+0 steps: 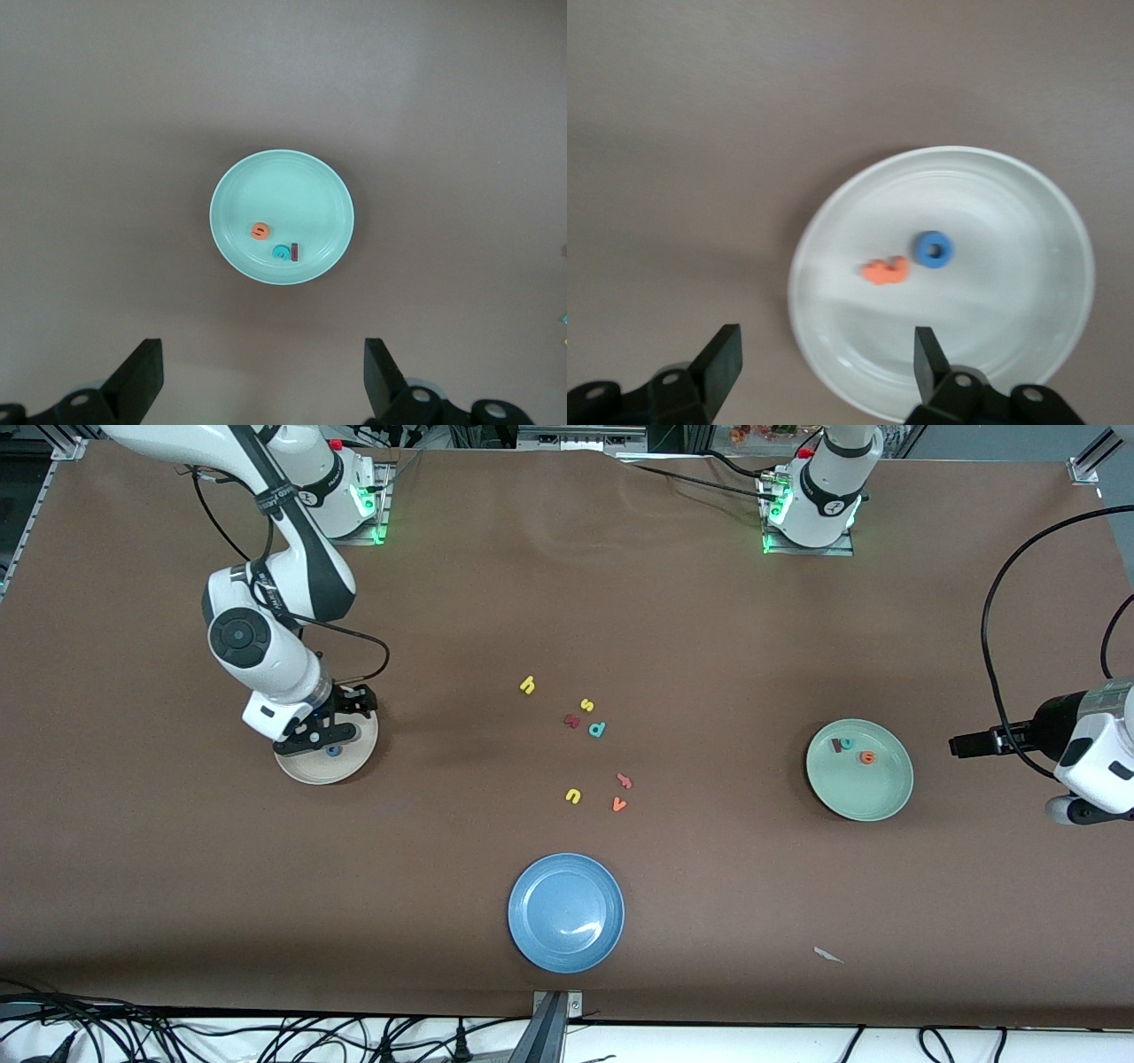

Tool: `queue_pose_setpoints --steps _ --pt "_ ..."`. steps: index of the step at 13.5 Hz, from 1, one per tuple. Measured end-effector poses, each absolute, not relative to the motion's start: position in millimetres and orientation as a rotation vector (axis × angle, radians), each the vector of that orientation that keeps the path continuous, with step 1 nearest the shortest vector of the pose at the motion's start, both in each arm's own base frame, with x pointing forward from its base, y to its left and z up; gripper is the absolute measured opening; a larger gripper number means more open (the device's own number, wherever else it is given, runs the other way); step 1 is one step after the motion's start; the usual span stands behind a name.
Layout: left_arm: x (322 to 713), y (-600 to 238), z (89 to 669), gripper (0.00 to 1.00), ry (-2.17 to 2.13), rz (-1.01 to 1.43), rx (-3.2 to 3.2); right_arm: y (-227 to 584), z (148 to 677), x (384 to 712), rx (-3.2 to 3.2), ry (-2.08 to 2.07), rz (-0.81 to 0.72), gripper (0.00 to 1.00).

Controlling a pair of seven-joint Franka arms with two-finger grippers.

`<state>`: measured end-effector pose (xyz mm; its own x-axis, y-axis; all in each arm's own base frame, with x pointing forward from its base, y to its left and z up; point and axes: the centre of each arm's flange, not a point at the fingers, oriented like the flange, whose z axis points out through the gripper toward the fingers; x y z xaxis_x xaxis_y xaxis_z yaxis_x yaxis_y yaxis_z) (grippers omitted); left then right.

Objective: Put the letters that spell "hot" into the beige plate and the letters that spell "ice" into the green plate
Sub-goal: 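Drop the orange f on the cream plate while the left gripper withdraws, then reach the right gripper to the yellow 4 and grasp it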

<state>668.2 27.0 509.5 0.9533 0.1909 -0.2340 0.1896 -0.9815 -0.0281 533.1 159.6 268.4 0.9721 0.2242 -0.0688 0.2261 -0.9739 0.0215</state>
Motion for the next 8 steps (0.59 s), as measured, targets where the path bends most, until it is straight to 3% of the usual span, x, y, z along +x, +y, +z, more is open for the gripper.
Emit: queue_pose_setpoints --steps 8 --pt "671.7 29.4 511.0 0.99 -0.335 0.37 -3.139 314.9 249.3 475.2 3.192 -0.015 -0.034 0.87"
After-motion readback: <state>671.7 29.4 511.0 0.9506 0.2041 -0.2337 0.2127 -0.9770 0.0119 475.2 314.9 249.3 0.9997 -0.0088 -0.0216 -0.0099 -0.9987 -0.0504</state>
